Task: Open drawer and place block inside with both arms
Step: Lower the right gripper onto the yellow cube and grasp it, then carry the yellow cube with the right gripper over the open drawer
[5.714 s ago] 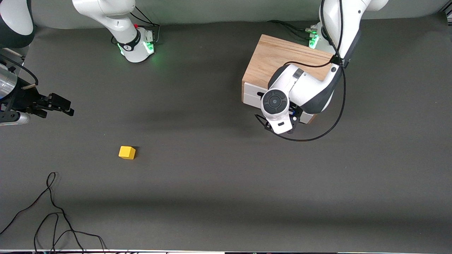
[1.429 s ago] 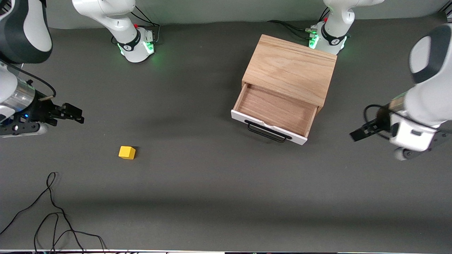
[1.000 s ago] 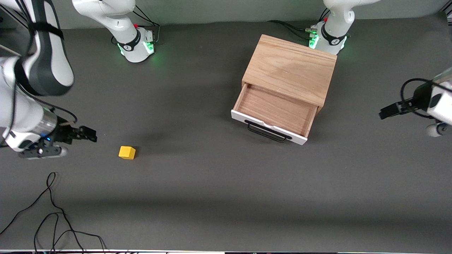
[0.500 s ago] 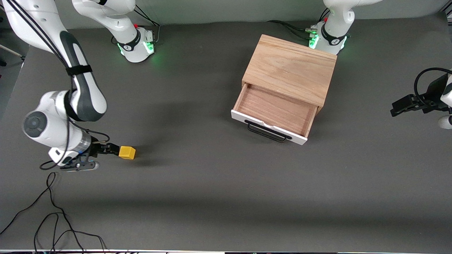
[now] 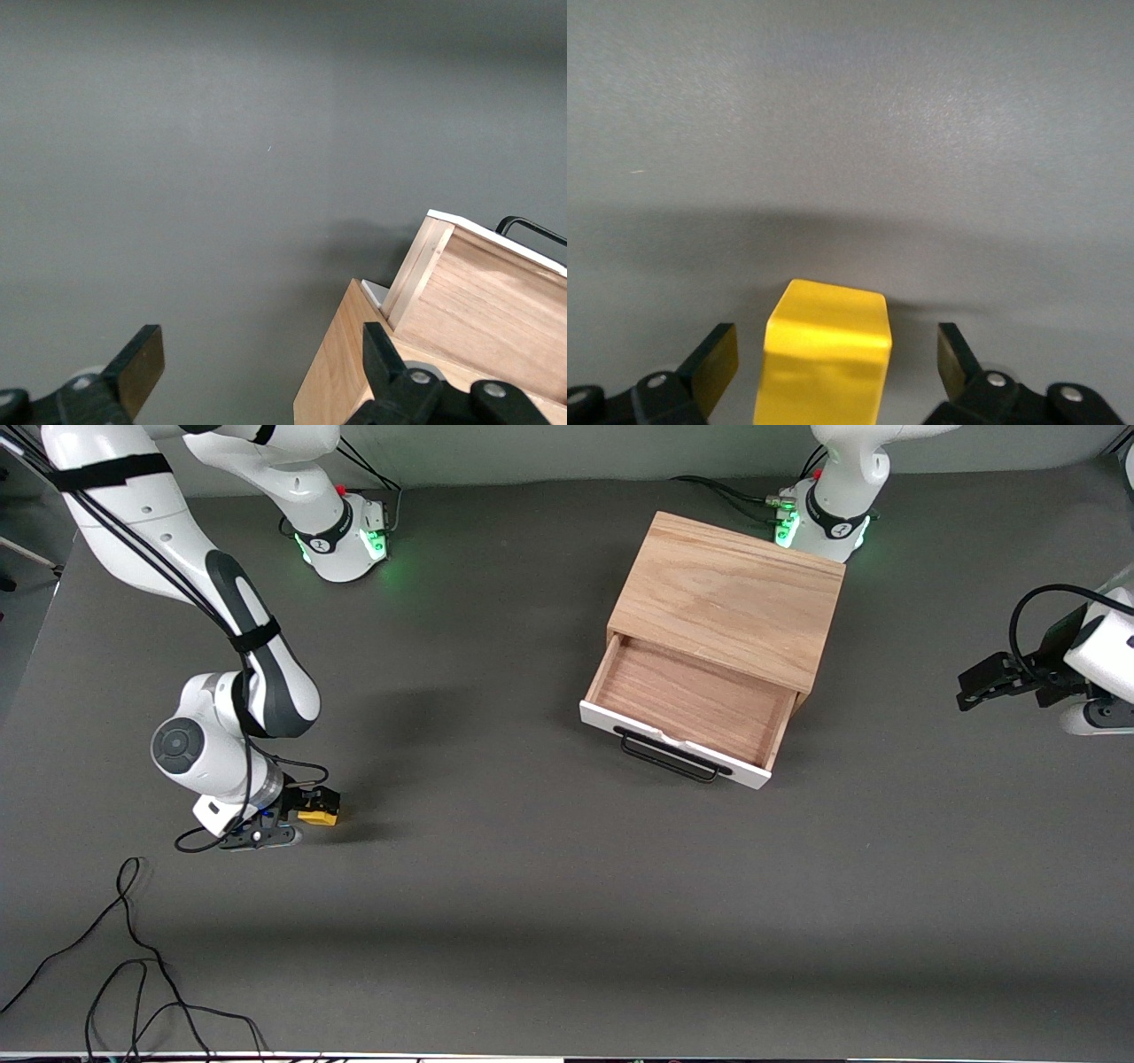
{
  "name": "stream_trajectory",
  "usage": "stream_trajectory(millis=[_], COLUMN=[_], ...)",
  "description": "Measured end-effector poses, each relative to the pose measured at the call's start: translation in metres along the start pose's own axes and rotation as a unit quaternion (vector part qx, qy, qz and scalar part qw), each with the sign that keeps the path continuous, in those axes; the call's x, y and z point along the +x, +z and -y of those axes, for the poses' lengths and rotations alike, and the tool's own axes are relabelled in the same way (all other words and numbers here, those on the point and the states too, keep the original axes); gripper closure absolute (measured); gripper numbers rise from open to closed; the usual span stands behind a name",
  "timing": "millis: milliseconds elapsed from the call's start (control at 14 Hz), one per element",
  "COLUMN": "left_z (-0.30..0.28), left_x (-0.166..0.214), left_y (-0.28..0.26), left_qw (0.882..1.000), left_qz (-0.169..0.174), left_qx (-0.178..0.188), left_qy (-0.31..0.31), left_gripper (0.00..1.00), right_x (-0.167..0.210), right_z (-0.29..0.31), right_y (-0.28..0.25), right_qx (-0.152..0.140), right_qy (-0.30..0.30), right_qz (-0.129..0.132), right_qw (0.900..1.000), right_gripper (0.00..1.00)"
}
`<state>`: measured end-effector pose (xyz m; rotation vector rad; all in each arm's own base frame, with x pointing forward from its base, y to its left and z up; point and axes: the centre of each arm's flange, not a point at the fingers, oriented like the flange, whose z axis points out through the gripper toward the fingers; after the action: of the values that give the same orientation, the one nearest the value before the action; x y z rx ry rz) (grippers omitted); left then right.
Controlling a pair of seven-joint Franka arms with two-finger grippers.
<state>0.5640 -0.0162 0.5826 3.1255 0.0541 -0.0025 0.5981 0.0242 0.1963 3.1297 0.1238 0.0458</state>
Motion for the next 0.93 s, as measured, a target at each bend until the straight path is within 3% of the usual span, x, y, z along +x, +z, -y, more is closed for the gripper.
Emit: stream_trajectory(millis=[71,143,357,429,643,929], left_z=[0.0,0.0,0.0,-0.002,-0.002,-0.001], left_x=[0.0,0.0,0.0,0.0,0.0,0.0], left_y=[0.0,0.0,0.001,0.001,0.001,0.001], left_qw=[1.0,1.0,1.0,1.0,1.0,1.0], left_qz=[0.0,0.0,0.001,0.001,0.001,0.001], left_qx=[0.0,0.0,0.0,0.0,0.0,0.001], left_qy=[0.0,0.0,0.003,0.006,0.006,0.007], left_gripper=[0.0,0.0,0.0,0.0,0.0,0.0], right_x=[-0.001,-0.001,0.0,0.001,0.012,0.052], right_z=[0.0,0.0,0.0,0.0,0.008,0.04], right_y=[0.005,0.007,0.006,0.005,-0.009,-0.081], right_qx=[0.0,0.0,0.0,0.0,0.0,0.013], right_qy=[0.0,0.0,0.0,0.0,-0.004,0.028], right_qz=[0.0,0.0,-0.002,-0.003,-0.005,0.04], right_qw=[1.0,1.0,1.0,1.0,1.0,0.999], right_gripper=[0.0,0.07,0.41,0.45,0.45,0.45])
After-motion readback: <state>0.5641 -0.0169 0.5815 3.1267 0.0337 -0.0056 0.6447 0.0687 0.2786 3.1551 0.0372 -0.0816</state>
